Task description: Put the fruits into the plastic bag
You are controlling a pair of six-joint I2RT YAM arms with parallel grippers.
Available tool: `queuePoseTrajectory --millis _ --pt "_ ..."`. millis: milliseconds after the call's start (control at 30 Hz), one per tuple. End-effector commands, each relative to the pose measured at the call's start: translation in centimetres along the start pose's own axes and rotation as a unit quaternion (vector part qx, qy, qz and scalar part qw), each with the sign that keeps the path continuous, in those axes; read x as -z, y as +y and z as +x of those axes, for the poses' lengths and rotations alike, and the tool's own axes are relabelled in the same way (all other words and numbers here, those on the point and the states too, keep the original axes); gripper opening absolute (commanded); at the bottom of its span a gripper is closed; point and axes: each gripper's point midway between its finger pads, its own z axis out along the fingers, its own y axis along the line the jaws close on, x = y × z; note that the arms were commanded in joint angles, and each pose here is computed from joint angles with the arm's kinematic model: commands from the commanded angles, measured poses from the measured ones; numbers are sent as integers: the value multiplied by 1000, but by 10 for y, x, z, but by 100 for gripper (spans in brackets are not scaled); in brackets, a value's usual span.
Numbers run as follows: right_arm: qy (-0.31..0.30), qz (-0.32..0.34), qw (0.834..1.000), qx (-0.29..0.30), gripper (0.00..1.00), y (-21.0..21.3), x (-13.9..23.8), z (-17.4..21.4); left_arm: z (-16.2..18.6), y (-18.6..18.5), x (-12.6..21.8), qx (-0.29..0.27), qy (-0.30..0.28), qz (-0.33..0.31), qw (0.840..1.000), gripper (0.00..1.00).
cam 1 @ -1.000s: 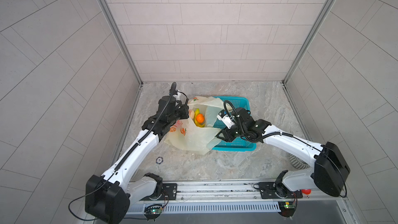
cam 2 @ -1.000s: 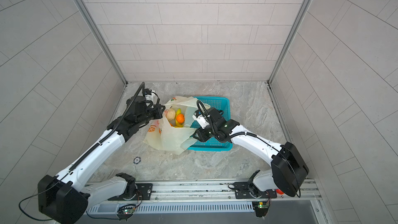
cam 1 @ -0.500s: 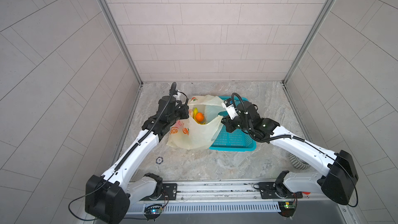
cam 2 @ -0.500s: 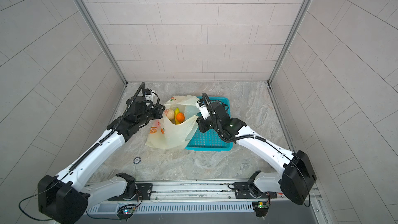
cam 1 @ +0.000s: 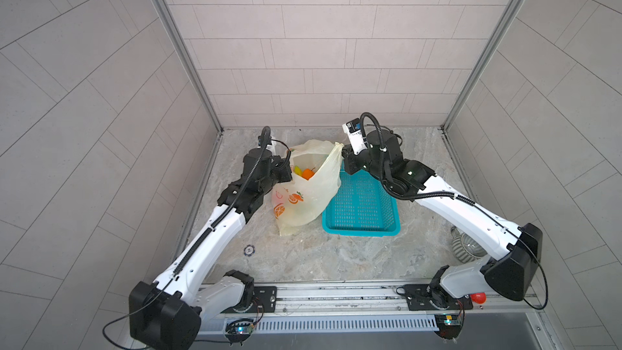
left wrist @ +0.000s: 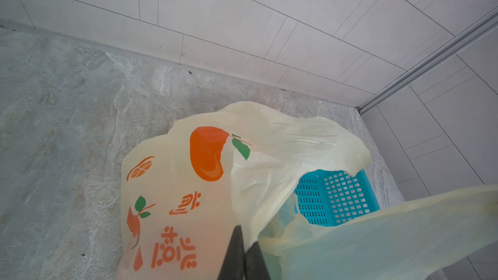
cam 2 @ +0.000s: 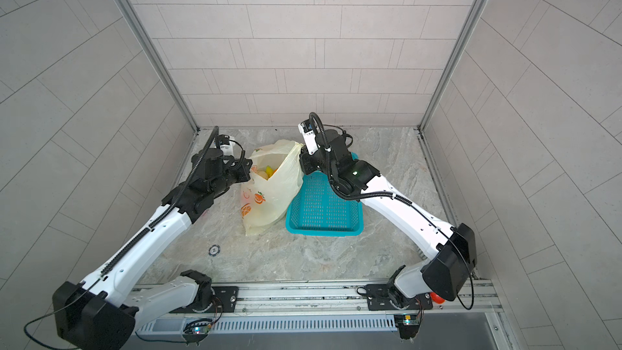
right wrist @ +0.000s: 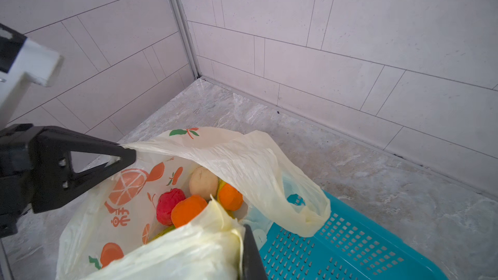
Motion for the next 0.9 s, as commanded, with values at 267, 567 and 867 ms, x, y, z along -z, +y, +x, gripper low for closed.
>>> queuePoseTrajectory --millis 267,567,867 --pt "-37 112 993 -5 0 -44 15 -17 8 -16 -2 -3 2 61 998 0" --pt "13 135 978 -158 0 -107 -19 46 54 -91 -5 -39 104 233 966 0" --pt "35 121 967 -222 4 -129 -29 76 66 -110 3 -85 121 262 954 9"
